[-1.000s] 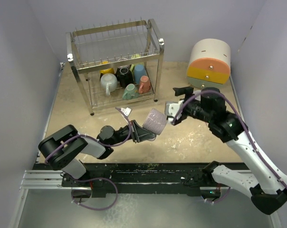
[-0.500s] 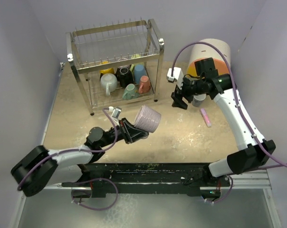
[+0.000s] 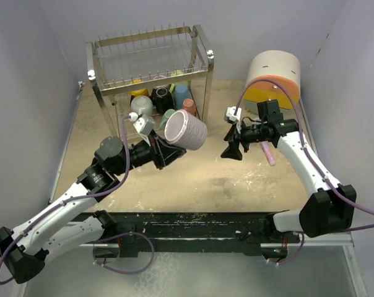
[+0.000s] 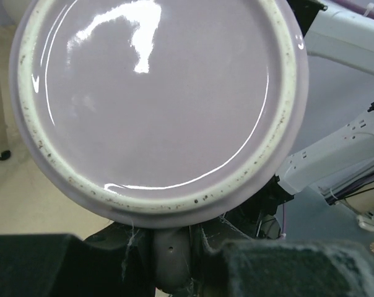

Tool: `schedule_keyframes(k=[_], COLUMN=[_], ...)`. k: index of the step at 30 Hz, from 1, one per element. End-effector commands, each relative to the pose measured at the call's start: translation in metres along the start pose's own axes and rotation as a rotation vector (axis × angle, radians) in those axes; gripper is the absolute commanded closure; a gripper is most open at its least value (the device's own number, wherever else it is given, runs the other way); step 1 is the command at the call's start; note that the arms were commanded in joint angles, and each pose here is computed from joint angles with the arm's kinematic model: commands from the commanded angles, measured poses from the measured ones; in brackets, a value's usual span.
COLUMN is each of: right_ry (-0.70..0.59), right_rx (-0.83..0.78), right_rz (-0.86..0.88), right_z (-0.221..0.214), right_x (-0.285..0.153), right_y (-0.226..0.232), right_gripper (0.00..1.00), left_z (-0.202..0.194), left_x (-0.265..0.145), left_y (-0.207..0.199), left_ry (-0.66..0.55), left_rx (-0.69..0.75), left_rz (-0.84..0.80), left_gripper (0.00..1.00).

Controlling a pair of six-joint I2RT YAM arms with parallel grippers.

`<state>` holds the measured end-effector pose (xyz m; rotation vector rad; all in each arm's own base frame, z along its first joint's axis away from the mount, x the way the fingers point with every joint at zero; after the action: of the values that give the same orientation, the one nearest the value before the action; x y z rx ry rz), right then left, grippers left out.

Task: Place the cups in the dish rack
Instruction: Turn the cup upside down in the dish rack.

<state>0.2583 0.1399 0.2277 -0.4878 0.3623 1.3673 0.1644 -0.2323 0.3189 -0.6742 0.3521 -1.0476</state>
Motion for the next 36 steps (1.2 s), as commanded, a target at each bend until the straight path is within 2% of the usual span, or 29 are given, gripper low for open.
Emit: schedule_keyframes(k=[1, 6, 13, 18, 31, 36], right_ry=[-0.064, -0.055, 0.011, 0.040, 0.076, 0.083], right_rx=[-0.052, -0.071, -0.108, -0.138, -0.146, -0.157], right_rz=[0.007, -0.041, -0.136, -0.190, -0.219, -0.228], right_z=[0.002, -0.002, -0.006, -0.008, -0.015, -0.016], right_x=[-0.006, -0.012, -0.020, -0.023, -0.024, -0.024], right_y=[-0.002, 0.000, -0.007, -0.013, -0.017, -0.017], right_gripper=[0.23, 0.22, 0.22, 0.22, 0.20, 0.18], left_z=[0.057, 0.094, 0.155, 0.185, 0.268, 0.294], left_x=[0.003, 0.019, 0.030, 0.042, 0.055, 0.062], left_y=[-0.030, -0.038, -0.037, -0.039, -0.034, -0.015], left_ry=[-0.086, -0.112, -0.202, -0.248, -0.392, -0.425], left_rx=[0.173, 0.241, 0.251, 0.268, 0.265, 0.253], left_rz=[-0.007, 0.015, 0.040, 0.049, 0.106, 0.202], left_gripper=[1.00, 1.00, 1.00, 1.00, 1.00, 1.00])
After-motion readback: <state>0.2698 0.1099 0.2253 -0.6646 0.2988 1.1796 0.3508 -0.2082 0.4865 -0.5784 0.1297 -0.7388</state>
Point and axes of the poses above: each gripper's point midway between its finger pads, its own x axis out along the fingers, its own y axis along the line the jaws close on, z = x × y, the point moved 5 cm from there along -x, back along the fingers, and after that the axes turned 15 degrees about -x, right-handed, at the moved point
